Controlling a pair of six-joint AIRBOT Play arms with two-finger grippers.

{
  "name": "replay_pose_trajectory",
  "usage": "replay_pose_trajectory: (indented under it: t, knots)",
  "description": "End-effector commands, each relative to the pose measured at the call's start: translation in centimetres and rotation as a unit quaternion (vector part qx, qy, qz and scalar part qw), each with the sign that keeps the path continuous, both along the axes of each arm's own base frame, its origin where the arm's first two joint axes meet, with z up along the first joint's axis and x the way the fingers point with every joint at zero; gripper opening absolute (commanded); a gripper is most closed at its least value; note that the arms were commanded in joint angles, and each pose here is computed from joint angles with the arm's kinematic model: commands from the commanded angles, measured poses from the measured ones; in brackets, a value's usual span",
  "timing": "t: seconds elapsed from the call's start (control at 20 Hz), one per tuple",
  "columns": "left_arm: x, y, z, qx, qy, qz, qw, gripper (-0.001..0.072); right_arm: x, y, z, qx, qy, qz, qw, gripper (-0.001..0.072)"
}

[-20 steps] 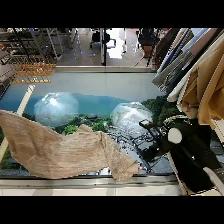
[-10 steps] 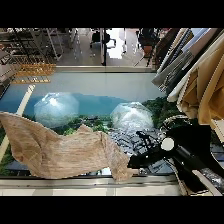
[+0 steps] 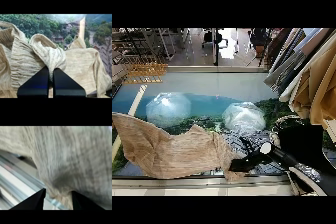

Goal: Fold the clothes and pants, and hang the long-sleeved shirts on hangers.

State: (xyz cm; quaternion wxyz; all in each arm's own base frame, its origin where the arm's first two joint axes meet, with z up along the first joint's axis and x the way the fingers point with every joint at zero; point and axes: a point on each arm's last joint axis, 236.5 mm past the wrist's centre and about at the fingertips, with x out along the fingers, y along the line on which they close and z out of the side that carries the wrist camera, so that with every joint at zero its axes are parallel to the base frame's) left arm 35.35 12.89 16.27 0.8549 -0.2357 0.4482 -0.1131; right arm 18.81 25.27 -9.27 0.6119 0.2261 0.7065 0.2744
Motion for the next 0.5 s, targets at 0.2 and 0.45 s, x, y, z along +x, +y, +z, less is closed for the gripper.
replay_pose_trajectory:
  t: [0.2,0.45]
  knots:
    - [0.0,0.0,-0.1,-0.001,0.001,-0.001,1.0,0.0011,2.7,0.7,-0.3,0.003,-0.043,-0.043,0.998,0.012]
    - [0.0,0.0,0.0,-0.001,0.001,-0.001,1.0,0.0011,3.3,0.4,2.8,0.012,-0.094,-0.035,0.995,0.0016]
